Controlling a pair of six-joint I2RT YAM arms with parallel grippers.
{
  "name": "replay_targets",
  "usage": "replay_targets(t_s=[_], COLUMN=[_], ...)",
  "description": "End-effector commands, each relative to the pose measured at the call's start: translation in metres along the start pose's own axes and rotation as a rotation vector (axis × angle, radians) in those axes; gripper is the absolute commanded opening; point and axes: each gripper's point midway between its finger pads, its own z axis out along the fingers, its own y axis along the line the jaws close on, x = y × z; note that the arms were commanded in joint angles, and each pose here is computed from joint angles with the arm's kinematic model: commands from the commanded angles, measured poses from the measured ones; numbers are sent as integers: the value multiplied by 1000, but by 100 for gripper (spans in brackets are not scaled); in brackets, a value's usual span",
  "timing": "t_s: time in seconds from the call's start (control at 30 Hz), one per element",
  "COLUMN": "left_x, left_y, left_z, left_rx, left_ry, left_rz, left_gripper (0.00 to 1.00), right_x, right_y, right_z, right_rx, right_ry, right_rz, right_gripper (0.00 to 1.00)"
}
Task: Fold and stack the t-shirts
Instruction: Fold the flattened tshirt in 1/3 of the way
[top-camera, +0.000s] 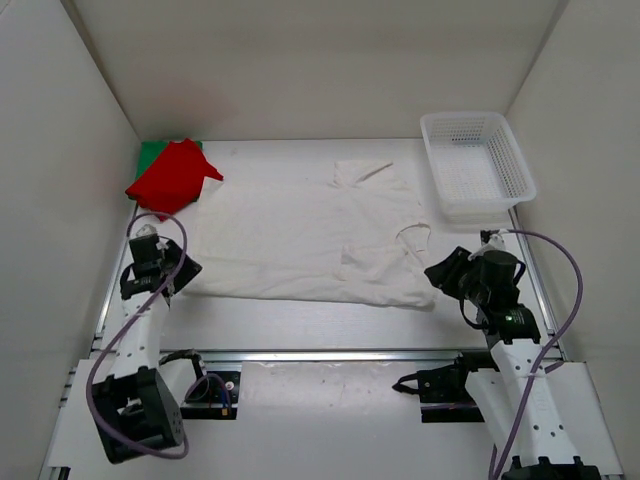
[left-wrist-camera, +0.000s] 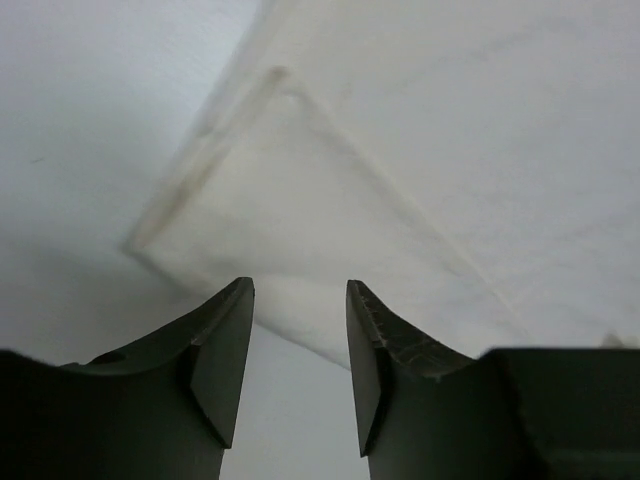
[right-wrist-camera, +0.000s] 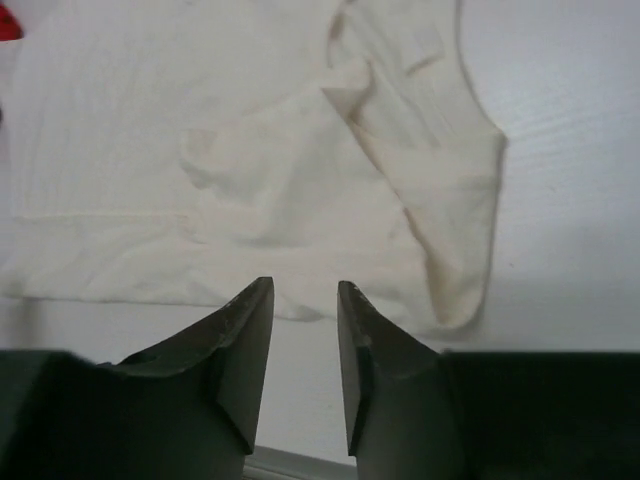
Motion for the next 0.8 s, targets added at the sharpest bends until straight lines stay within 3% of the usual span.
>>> replay_targets(t_s=[0.0, 0.07, 0.23, 0.27, 0.33, 0.47, 0.6, 0.77], left_x=[-20, 0, 110, 127, 155, 185, 197, 209], left_y=[-76, -106, -186, -186, -208, -223, -215, -164], left_z=[-23, -28, -42, -35, -41, -33, -23, 1], left_rx=[271, 379, 607, 603, 697, 722, 719, 615], left_ry=[-111, -94, 53, 108, 179, 245, 281, 331], left_rz=[127, 175, 376, 385, 395, 446, 431, 422], left_gripper=[52, 44, 36, 34, 33, 32, 32, 33], right_x=[-23, -9, 15, 28, 34, 57, 76, 102], right_y=[32, 38, 76, 71, 78, 75, 61, 27], right_z=[0, 15, 59, 72, 92, 110, 114, 108], right_rx=[-95, -115, -182, -158, -182, -166, -145, -40], right_ry=[-63, -20, 65, 133, 176, 224, 260, 345], right_rz=[-142, -159, -329, -342, -347, -372, -370, -355], right_gripper=[29, 0, 0, 0, 0, 1, 0, 1])
